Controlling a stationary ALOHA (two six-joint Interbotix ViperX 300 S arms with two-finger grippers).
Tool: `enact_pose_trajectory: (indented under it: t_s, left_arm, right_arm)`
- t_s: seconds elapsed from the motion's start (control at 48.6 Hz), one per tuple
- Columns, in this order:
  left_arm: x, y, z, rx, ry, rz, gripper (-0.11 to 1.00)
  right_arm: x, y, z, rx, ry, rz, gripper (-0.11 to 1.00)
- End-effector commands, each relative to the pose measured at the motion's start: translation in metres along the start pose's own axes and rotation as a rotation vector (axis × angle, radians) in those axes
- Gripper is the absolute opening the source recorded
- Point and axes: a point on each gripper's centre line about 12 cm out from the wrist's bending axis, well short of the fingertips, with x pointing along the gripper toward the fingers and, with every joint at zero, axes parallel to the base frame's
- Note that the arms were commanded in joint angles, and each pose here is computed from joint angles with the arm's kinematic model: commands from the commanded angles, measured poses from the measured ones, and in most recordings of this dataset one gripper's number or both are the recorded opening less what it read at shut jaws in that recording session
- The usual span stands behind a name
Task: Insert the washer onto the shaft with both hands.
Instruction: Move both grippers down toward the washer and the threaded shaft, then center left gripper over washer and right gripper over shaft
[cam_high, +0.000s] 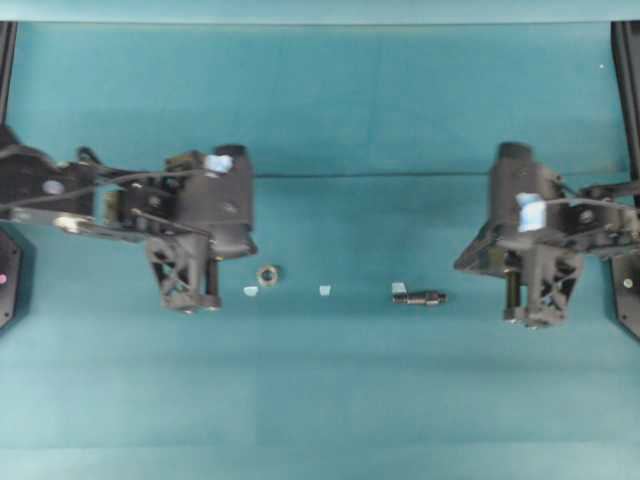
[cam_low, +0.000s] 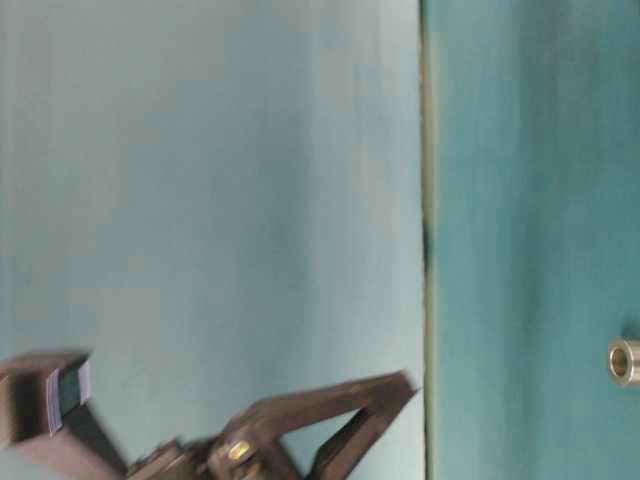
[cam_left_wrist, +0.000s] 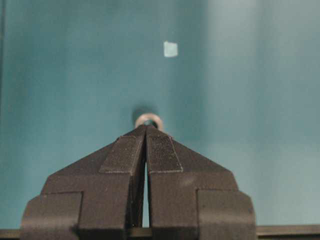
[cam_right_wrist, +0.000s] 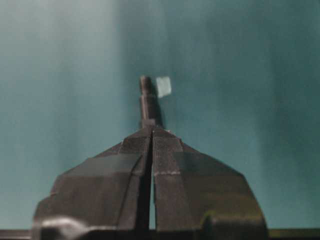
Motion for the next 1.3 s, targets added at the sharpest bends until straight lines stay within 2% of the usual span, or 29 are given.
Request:
enact_pose_trajectory:
  t_s: [0.0, 0.412, 0.535, 0.618, 0.68, 0.721, 0.886, 0.947, 0.988, 1.071, 1.277]
  left_arm:
    - [0.006, 0.000, 0.005, 0.006, 0.012, 0.001, 0.02]
    - [0.012, 0.000, -0.001, 0.003, 0.051, 0.001, 0.02]
    - [0.015, 0.000, -0.004, 0.003, 0.063, 0.001, 0.02]
    - [0.018, 0.000, -0.008, 0.002, 0.075, 0.001, 0.03]
    - [0.019, 0.000, -0.009, 0.002, 0.077, 0.000, 0.10]
    - [0.019, 0.000, -0.010, 0.003, 0.081, 0.000, 0.20]
    - [0.023, 0.000, -0.011, 0.009, 0.074, 0.000, 0.70]
    - [0.027, 0.000, -0.011, 0.014, 0.064, 0.000, 0.85]
    - [0.031, 0.000, -0.013, 0.017, 0.067, -0.001, 0.85]
    - [0.037, -0.001, -0.016, 0.019, 0.075, -0.001, 0.76]
    - [0.059, -0.001, -0.026, 0.018, 0.106, -0.003, 0.78]
  right_arm:
    - [0.003, 0.003, 0.008, -0.003, 0.007, 0.002, -0.10]
    - [0.027, 0.005, 0.006, -0.017, 0.079, -0.005, -0.07]
    - [0.032, 0.004, 0.005, -0.018, 0.092, -0.008, -0.02]
    - [0.035, 0.004, 0.003, -0.021, 0.103, -0.010, 0.07]
    - [0.037, 0.004, 0.002, -0.023, 0.112, -0.012, 0.17]
    - [0.039, 0.003, 0.001, -0.027, 0.119, -0.016, 0.26]
    - [0.048, 0.000, -0.007, -0.070, 0.159, -0.040, 0.75]
    - [0.052, -0.002, -0.009, -0.086, 0.172, -0.048, 0.80]
    - [0.055, -0.002, -0.009, -0.090, 0.178, -0.050, 0.79]
    - [0.059, -0.002, -0.008, -0.094, 0.170, -0.051, 0.79]
    - [0.066, 0.001, -0.005, -0.096, 0.142, -0.042, 0.79]
